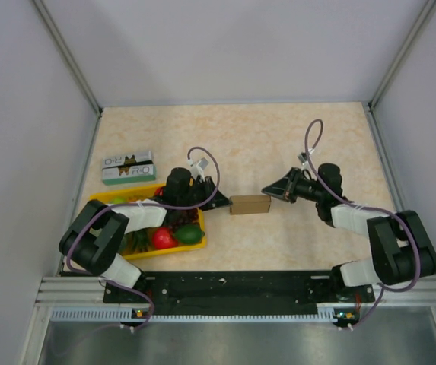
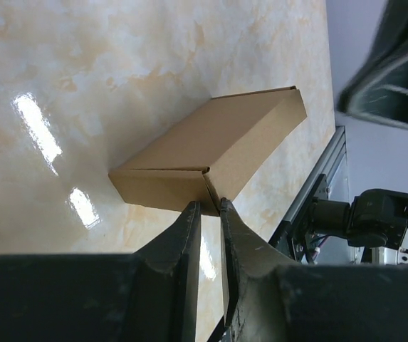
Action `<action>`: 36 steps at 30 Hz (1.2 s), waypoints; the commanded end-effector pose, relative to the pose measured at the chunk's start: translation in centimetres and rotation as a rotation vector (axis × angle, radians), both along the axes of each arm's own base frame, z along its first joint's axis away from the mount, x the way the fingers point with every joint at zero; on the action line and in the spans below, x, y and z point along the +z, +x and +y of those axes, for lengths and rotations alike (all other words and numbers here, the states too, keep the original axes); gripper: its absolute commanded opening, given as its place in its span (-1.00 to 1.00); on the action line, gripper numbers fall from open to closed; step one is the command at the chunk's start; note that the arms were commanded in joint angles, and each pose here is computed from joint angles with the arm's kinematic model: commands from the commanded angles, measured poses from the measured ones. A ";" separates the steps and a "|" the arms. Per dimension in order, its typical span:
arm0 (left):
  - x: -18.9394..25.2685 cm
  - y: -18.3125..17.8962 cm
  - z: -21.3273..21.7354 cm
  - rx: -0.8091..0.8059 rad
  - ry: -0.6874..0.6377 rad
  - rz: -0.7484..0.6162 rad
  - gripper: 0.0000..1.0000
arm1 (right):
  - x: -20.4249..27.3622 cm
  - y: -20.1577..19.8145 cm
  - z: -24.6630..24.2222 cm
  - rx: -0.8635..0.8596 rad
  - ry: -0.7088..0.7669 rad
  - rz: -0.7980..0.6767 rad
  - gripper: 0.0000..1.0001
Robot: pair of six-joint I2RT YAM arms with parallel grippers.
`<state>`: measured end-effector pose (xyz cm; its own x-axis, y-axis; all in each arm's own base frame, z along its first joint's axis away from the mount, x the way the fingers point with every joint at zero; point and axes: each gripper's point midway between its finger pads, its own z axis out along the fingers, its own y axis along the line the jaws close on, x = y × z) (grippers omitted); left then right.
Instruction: Fold the paper box
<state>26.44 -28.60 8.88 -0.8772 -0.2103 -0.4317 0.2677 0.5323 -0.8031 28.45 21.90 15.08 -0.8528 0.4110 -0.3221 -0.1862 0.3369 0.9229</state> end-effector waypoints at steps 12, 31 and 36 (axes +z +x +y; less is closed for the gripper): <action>-6.3 -1.3 4.3 0.060 0.301 0.094 -0.98 | -3.0 -1.5 -0.8 0.061 0.068 0.035 -1.00; -5.4 -5.6 2.6 -0.035 0.479 -0.091 -0.80 | -1.6 -4.0 -4.6 0.065 -0.461 -0.045 -0.11; -4.8 -7.1 4.2 -0.027 0.488 -0.093 -0.65 | -4.0 -6.8 -5.9 0.010 -0.530 0.050 -0.04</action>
